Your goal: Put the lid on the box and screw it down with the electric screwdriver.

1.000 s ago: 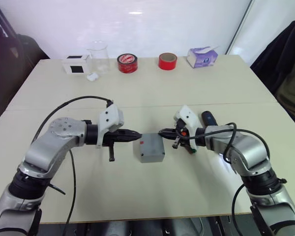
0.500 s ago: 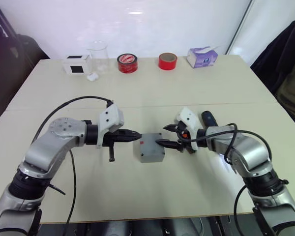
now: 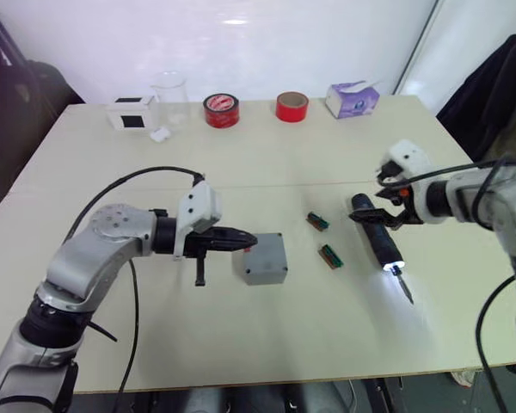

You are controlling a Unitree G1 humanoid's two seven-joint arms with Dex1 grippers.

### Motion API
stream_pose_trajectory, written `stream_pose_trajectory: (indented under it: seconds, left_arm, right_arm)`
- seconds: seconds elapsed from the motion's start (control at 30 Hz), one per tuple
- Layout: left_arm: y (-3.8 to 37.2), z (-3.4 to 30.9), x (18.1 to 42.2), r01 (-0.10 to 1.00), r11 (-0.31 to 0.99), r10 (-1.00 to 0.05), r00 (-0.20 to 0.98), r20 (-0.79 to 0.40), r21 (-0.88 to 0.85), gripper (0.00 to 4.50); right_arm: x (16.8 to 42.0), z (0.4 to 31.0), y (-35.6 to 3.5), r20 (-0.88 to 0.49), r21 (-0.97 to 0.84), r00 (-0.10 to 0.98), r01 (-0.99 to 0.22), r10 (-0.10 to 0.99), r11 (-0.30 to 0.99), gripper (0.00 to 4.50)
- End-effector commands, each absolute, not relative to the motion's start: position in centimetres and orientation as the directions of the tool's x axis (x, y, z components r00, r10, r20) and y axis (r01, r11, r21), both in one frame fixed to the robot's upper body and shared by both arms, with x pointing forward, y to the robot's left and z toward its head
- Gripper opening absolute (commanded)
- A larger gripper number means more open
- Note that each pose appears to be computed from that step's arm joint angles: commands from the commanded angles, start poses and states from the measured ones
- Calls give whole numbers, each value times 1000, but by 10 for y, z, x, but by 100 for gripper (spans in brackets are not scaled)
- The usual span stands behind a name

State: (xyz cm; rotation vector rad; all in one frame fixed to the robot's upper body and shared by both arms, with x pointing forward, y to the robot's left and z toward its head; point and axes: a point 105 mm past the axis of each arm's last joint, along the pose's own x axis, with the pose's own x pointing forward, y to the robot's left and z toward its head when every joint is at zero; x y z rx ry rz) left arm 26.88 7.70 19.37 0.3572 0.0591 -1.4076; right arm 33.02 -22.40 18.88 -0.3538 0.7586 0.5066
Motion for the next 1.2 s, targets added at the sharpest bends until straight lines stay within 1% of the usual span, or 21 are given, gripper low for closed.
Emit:
stream_pose_trajectory:
  seconds: [0.03,0.13,0.23,0.33,0.43,0.6,0.8,1.0,1.03,1.1,1.17,1.2]
  left_arm:
    - [71,200,269,962,108,-961,166,-221,251,0]
    - [69,199,267,962,92,-963,152,-222,258,0]
    - [64,198,266,962,72,-966,133,-223,263,0]
    - [62,198,267,960,69,-968,130,-215,271,0]
    - [61,198,268,957,72,-967,135,-214,280,0]
    - [62,198,269,949,97,-965,164,-207,299,0]
    - [66,199,269,941,141,-960,205,-190,307,0]
    - [67,201,273,927,179,-953,246,-176,329,0]
    - [67,201,274,925,187,-951,255,-173,332,0]
    - [68,201,275,922,197,-949,264,-170,332,0]
    - [70,200,275,922,200,-948,268,-173,332,0]
    - [71,199,275,921,201,-945,272,-183,334,0]
  right_arm:
    - [331,189,-238,-776,-125,582,-517,241,847,449]
    - [332,181,-245,-821,-107,535,-490,201,865,449]
    - [333,176,-249,-849,-78,493,-474,191,877,449]
    - [336,169,-256,-877,-65,457,-420,149,905,449]
    - [337,161,-259,-899,-53,417,-402,132,914,449]
    - [342,145,-251,-925,-6,353,-391,144,920,449]
    - [340,131,-235,-944,51,284,-384,170,922,449]
    - [340,124,-230,-952,42,268,-365,148,930,449]
    - [340,124,-229,-952,43,268,-363,148,931,399]
    - [343,125,-226,-949,41,278,-365,150,930,348]
    - [345,127,-224,-944,40,291,-364,154,930,288]
    - [346,129,-224,-941,47,299,-352,160,935,250]
